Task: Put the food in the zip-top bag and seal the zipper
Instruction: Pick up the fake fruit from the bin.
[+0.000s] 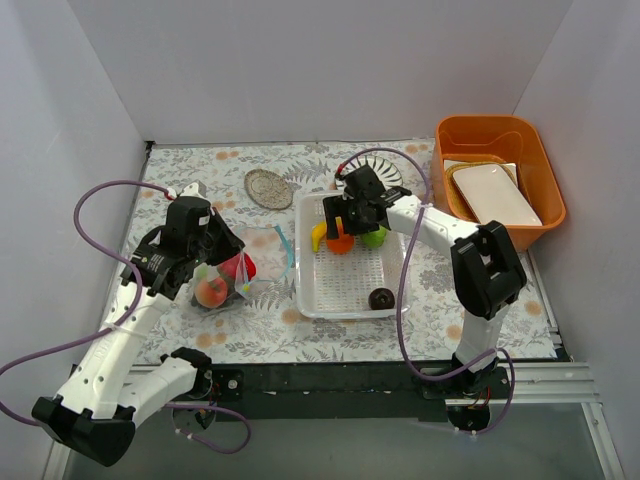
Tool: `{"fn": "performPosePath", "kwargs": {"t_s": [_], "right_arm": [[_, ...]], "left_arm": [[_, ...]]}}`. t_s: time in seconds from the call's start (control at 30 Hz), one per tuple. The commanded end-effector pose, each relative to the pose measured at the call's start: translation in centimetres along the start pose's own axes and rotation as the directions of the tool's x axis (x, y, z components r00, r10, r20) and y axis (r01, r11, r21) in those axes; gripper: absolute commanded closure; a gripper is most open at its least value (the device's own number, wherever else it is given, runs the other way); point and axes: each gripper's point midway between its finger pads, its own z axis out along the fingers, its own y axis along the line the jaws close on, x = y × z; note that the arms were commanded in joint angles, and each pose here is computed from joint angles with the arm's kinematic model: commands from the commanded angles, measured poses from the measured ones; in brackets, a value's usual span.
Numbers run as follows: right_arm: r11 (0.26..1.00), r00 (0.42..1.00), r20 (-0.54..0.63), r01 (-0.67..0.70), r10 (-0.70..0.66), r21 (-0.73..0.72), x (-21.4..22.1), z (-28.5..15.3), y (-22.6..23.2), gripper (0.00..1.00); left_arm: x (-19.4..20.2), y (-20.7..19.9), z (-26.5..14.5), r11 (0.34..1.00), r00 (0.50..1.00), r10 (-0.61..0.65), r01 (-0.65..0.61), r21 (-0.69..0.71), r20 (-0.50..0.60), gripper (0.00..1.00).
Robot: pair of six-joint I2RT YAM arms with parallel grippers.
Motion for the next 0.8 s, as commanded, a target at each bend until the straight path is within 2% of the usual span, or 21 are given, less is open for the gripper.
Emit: {"fn": "performPosePath", "kwargs": {"t_s": [0.0,0.2,0.4,0.6,0.77], "right_arm": [[0.999,0.998,0.042,0.035,-0.035,0.008,-2.0,0.5,0.0,0.11],[0.998,0.998,0.014,0.054,-0.054,0.022,-1.8,2.1,-0.4,0.12],[0.998,0.998,-0.019,0.056,-0.055,0.024,-1.3,2.7,-0.5,0.20],[0.999,0.999,-0.025,0.045,-0.045,-0.004,-0.2,1.9,-0.3,0.41],[0.999,0.999,-0.017,0.029,-0.030,-0.032,0.4,0.7,0.2,0.50]], "left_arm": [[-1.1,-1.2,-1.2,0.998,0.999,-0.004,0.001,0.059,0.040,1.00],[-1.0,-1.3,-0.9,0.999,1.000,-0.002,0.001,0.051,0.027,1.00],[-1.0,-1.2,-0.7,0.999,1.000,0.004,-0.005,0.042,0.023,1.00],[-0.9,-1.1,-0.6,0.999,1.000,0.004,-0.005,0.045,0.020,1.00],[-0.8,-1.4,-0.5,0.998,1.000,0.005,-0.005,0.055,0.013,1.00]]}}
